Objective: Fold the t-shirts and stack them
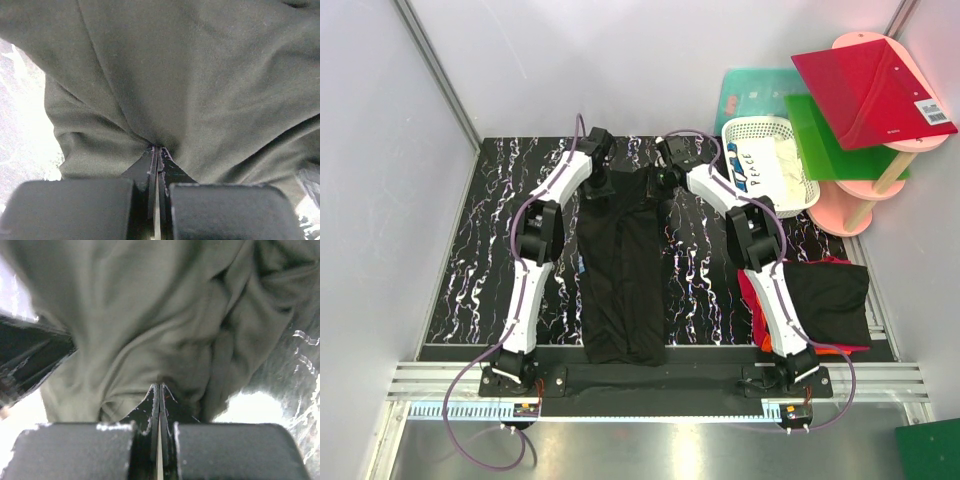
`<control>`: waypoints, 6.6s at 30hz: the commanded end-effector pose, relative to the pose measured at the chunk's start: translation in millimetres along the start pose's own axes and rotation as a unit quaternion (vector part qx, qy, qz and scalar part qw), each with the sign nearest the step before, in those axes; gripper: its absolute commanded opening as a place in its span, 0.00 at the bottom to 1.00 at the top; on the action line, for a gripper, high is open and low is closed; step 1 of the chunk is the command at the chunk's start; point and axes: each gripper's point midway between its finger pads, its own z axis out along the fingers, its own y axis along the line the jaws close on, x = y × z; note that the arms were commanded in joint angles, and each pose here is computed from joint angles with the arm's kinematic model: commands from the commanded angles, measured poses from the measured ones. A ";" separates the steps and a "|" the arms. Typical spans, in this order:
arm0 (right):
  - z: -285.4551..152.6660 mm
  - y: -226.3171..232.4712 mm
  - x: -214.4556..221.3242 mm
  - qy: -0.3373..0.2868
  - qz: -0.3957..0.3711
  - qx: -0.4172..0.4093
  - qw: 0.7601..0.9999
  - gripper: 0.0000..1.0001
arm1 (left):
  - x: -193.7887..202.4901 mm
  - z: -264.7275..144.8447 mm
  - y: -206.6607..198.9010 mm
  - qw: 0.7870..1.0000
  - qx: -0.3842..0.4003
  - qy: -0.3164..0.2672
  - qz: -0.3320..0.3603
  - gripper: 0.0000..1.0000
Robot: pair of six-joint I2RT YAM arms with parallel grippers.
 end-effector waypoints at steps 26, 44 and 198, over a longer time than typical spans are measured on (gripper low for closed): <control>-23.6 -30.2 -118.5 -0.122 0.033 -0.071 0.989 0.00 | -125.8 27.1 -57.8 0.915 0.339 -0.083 -0.202 0.00; -195.6 65.8 -2.8 -0.204 -0.064 -0.146 0.966 1.00 | 3.7 -214.4 -51.1 0.878 0.421 -0.223 -0.041 0.99; -129.3 103.6 225.9 -0.005 -0.088 -0.010 0.996 0.90 | 294.6 -129.2 -4.8 0.988 0.082 -0.122 0.048 0.51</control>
